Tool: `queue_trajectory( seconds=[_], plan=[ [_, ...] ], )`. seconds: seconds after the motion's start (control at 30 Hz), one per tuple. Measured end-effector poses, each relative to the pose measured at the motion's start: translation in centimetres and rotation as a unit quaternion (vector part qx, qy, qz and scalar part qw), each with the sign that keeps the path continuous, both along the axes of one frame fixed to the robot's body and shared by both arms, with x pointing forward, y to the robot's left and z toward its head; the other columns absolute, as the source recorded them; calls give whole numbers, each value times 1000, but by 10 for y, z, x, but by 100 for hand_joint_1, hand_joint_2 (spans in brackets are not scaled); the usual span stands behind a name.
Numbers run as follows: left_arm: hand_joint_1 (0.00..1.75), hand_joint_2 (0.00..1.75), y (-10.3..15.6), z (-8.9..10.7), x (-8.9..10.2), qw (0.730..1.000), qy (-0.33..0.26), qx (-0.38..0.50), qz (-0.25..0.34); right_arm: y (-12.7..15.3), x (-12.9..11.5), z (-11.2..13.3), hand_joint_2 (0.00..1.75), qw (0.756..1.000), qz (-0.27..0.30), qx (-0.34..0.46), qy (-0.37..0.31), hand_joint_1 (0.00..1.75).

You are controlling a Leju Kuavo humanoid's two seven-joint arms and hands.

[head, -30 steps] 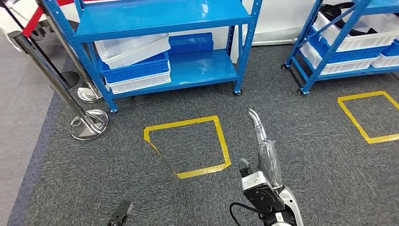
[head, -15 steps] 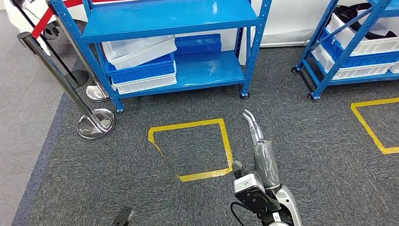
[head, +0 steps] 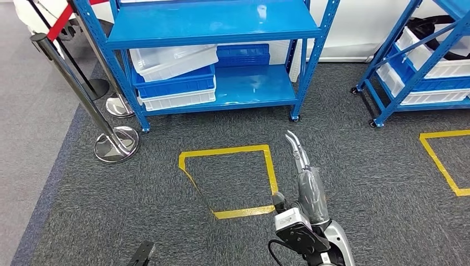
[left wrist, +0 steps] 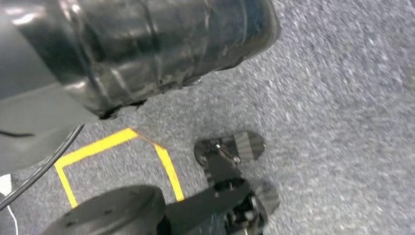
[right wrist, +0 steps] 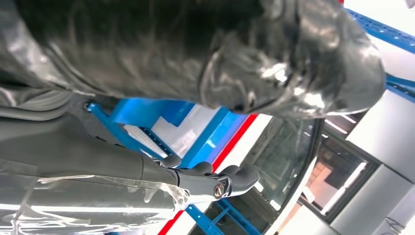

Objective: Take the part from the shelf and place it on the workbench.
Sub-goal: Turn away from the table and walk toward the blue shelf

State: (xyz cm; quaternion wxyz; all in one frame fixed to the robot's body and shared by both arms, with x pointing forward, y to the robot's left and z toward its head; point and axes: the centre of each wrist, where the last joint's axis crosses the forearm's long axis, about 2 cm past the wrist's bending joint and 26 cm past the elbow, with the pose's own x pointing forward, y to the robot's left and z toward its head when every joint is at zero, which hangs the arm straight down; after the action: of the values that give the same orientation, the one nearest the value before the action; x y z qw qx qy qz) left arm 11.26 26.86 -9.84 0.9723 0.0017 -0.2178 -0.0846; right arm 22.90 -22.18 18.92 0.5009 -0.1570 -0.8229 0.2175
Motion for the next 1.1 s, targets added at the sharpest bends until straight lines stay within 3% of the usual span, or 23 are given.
queue_trajectory(
  seconds=[0.33, 0.47, 0.57, 0.7, 0.83, 1.0, 1.1],
  plan=[
    [0, 0, 2, 2, 9, 1000, 1, 3, 7, -1, 4, -4, 0, 1000, -10, -2, 23, 0],
    [0, 0, 2, 2, 7, 1000, 1, 4, 7, -6, 5, -18, 0, 998, -38, -10, 50, 0],
    [0, 0, 2, 1, 2, 1000, -6, 1, -5, -17, 4, -31, 0, 993, -92, -41, 60, 0],
    [0, 0, 1, -2, -8, 1000, 4, 1, -12, -37, -2, -57, 0, 972, -175, -144, 54, 0],
    [0, 0, 0, -1, -5, 1000, 13, 2, -13, -63, -8, -95, 0, 941, -236, -226, 90, 0],
    [0, 0, -2, -1, -4, 1000, 20, 0, -9, -117, -16, -149, 0, 919, -260, -240, 171, 0],
    [0, 0, -4, 0, -1, 1000, 19, -3, -7, -151, -19, -171, 0, 909, -281, -250, 178, 0]
  ],
)
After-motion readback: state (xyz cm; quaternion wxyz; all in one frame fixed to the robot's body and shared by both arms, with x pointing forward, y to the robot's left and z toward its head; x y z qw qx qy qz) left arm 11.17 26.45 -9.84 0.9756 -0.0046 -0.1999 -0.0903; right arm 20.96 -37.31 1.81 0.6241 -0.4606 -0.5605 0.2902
